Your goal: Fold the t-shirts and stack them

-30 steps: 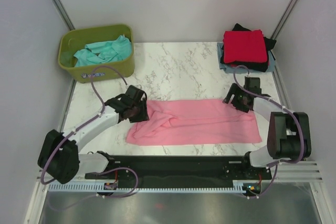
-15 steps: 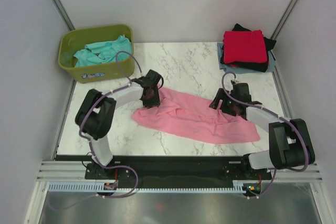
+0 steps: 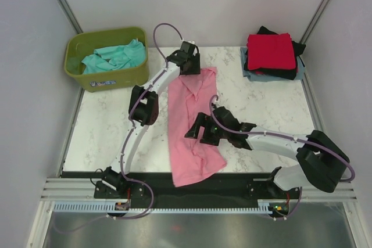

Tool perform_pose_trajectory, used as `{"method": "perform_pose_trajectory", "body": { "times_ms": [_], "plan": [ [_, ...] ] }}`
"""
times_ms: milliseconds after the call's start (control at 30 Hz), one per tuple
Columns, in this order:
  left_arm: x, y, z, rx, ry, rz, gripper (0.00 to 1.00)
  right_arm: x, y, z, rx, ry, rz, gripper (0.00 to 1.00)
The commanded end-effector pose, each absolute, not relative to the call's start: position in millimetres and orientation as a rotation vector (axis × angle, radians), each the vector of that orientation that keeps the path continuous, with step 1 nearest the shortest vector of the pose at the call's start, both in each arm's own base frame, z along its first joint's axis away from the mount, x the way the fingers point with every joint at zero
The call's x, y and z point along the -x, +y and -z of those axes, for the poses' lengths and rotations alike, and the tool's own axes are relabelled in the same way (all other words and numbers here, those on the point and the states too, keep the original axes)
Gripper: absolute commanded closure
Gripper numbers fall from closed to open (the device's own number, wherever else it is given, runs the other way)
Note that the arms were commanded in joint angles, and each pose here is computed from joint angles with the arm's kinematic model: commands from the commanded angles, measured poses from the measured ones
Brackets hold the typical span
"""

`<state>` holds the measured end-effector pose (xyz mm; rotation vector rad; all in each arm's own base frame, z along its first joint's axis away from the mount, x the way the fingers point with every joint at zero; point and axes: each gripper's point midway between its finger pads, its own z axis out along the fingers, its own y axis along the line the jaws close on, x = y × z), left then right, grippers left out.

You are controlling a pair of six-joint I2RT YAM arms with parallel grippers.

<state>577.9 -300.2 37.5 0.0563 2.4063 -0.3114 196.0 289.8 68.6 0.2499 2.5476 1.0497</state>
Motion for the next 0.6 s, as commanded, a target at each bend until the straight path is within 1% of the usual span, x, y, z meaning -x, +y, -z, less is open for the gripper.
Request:
{"method": "perform_pose_trajectory", "body": {
  "times_ms": [0, 33, 100, 133, 167, 200, 267, 300, 333, 367, 400, 433, 500, 533, 567],
  "plan": [
    [-602.1, -311.3, -69.9, -0.209, 2.261, 0.39, 0.32, -226.1, 326.9, -114.6, -0.254, 2.445, -1.083, 0.05],
    [-599.0, -317.4, -72.0, -0.242, 2.254, 0.433, 0.29, -231.8, 327.5, -123.8, -0.204, 2.421, -1.053, 0.04],
    [-602.7, -323.1, -102.4, -0.258, 2.187, 0.465, 0.27, -235.6, 323.4, -128.4, -0.152, 2.417, -0.996, 0.02],
    [-604.6, -328.8, -122.9, -0.269, 2.139, 0.504, 0.24, -242.2, 331.4, -148.6, -0.1, 2.379, -1.014, 0.02],
    [-604.7, -330.7, -158.3, -0.276, 2.074, 0.529, 0.22, -242.1, 330.9, -153.1, -0.008, 2.384, -0.977, 0.02],
    [-603.5, -330.9, -177.5, -0.28, 2.041, 0.54, 0.18, -246.1, 332.1, -159.6, 0.036, 2.375, -0.951, 0.02],
    [-601.7, -322.4, -217.6, -0.271, 1.976, 0.514, 0.13, -259.6, 330.6, -187.6, 0.114, 2.311, -0.88, 0.02],
    [-593.0, -313.3, -248.3, -0.259, 1.941, 0.495, 0.13, -270.4, 323.3, -197.0, 0.101, 2.267, -0.812, 0.02],
    [-590.5, -298.9, -268.3, -0.217, 1.917, 0.434, 0.12, -279.5, 319.9, -211.8, 0.099, 2.222, -0.779, 0.02],
    [-585.4, -287.3, -281.6, -0.198, 1.907, 0.403, 0.12, -288.6, 308.9, -215.0, 0.114, 2.204, -0.716, 0.02],
    [-568.6, -271.7, -312.0, -0.172, 1.881, 0.389, 0.12, -297.9, 301.6, -220.1, 0.096, 2.181, -0.684, 0.02],
    [-560.5, -259.7, -324.5, -0.144, 1.877, 0.371, 0.12, -307.5, 297.9, -225.7, 0.087, 2.159, -0.676, 0.02],
    [-536.6, -235.0, -331.0, -0.079, 1.924, 0.354, 0.1, -330.9, 285.8, -217.8, 0.08, 2.169, -0.631, 0.02],
    [-512.6, -220.5, -368.7, -0.058, 1.873, 0.36, 0.09, -339.5, 290.0, -225.2, 0.097, 2.155, -0.654, 0.02],
    [-496.3, -213.2, -379.7, -0.044, 1.866, 0.365, 0.08, -351.4, 286.1, -225.2, 0.091, 2.152, -0.64, 0.02]
  ]
}}
